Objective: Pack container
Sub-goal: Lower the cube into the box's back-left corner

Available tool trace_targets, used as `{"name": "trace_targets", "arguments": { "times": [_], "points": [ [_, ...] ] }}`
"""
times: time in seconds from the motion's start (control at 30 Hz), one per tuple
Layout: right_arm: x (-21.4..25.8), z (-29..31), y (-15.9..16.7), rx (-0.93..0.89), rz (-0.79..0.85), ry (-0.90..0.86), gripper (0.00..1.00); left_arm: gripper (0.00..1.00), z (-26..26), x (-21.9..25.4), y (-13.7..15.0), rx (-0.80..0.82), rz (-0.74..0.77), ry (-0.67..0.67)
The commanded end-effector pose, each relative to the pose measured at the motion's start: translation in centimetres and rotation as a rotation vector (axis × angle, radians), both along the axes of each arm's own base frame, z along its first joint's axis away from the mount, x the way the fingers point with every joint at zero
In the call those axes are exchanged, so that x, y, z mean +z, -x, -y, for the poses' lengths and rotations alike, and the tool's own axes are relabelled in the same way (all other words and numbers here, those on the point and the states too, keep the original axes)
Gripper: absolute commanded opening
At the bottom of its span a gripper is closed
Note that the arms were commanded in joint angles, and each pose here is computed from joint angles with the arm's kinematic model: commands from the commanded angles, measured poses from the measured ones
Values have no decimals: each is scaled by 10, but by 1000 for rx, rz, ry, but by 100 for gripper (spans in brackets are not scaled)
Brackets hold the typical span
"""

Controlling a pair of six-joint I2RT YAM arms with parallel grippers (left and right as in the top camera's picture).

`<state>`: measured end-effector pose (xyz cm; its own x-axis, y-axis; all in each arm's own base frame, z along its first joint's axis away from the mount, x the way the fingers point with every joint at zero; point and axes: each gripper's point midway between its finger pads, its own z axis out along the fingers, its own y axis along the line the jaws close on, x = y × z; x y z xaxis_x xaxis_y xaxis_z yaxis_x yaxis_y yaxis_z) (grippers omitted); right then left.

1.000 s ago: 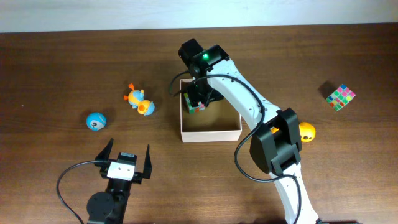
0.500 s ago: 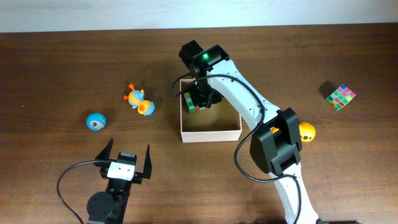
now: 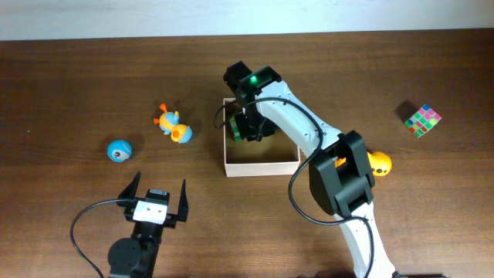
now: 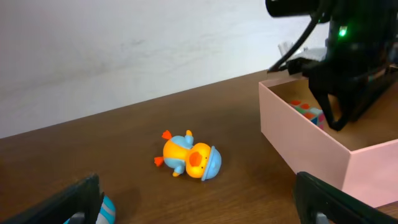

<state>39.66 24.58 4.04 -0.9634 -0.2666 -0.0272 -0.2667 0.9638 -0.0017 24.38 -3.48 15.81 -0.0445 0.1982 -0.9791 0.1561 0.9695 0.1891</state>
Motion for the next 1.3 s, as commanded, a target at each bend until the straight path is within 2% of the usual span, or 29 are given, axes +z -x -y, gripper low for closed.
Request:
{"name": "trace_targets", "arguments": {
  "times": [0.0,0.43,0.93,1.13,1.27],
  "points": [
    [-4,-8,5,7,-8,-28,27,99,-1,-2,0,4,-3,-16],
    [-2,-47,2,44,27,-152,27,99,-1,-2,0,4,-3,-16],
    [1,-56,-16,32,99,-191,27,99,-1,-2,0,4,-3,-16],
    [0,-54,-12,50,87,-179,27,99,-1,-2,0,4,-3,-16],
    [-3,-38,-7,42,73,-100,27,99,-1,-2,0,4,-3,-16]
  ]
}}
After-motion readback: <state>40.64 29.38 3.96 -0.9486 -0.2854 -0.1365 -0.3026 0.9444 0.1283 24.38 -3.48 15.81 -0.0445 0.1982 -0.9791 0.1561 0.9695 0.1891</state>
